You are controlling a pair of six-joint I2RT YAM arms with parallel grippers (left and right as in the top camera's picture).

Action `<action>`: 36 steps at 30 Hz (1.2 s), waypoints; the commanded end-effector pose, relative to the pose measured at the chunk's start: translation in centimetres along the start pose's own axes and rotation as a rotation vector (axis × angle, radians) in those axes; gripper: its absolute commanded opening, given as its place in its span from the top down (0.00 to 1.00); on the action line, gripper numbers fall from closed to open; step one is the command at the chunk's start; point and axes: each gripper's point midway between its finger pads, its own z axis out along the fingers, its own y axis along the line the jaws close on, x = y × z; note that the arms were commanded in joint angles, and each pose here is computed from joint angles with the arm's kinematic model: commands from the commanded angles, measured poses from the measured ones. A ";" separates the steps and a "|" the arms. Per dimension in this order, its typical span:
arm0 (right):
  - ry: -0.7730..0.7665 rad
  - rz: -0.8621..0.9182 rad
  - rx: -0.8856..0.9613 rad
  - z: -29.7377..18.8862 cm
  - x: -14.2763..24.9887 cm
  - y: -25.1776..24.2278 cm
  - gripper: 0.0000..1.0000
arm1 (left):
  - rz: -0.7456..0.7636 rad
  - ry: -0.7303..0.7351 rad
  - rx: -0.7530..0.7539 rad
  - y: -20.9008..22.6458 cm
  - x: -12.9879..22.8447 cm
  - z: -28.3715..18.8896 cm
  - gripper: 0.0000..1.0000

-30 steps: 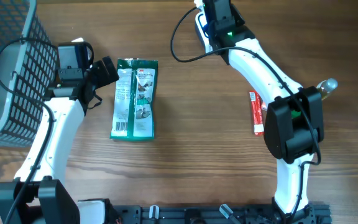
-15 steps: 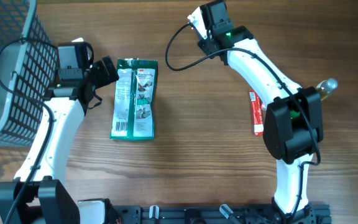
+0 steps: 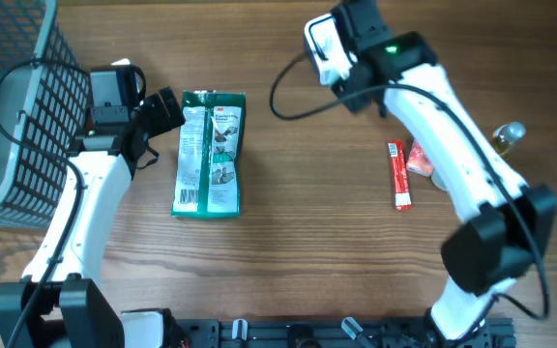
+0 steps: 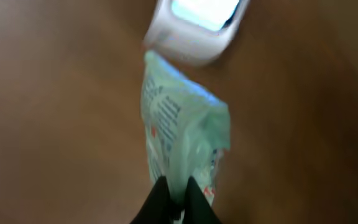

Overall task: Scan the item barcode
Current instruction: 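Carry the wipes pack down and release it on the table, then move the right gripper left toward the green gloves pack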

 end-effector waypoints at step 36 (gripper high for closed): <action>0.373 0.806 -0.189 10.0 11.5 13.6 0.91 | 0.005 -0.015 -0.007 0.2 -0.5 -0.2 0.00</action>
